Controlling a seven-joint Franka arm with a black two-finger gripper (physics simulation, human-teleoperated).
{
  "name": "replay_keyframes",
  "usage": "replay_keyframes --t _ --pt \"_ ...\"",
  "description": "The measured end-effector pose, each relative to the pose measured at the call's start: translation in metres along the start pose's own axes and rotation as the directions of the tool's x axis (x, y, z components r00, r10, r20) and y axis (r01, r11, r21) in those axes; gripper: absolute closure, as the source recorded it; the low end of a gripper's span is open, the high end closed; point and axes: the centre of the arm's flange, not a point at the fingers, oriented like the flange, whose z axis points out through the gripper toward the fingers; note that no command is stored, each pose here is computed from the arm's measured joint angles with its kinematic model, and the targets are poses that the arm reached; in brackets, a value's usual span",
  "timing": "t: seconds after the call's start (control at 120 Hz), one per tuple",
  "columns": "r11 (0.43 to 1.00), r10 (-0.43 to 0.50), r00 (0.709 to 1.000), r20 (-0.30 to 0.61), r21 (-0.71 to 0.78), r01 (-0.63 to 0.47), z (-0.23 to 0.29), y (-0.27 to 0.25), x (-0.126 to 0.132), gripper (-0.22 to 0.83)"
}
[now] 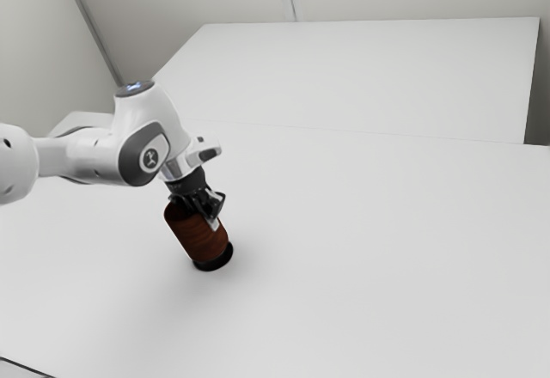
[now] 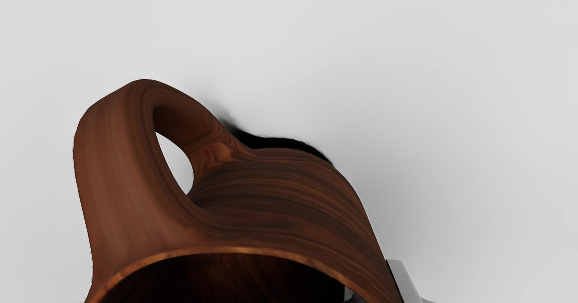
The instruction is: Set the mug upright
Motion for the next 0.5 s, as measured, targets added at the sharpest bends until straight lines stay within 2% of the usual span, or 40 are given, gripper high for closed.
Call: replay_keyframes --t 0.5 --pt "1.000 -0.027 0.998 0.050 0.001 0.027 0.029 0.004 0.002 0.78"
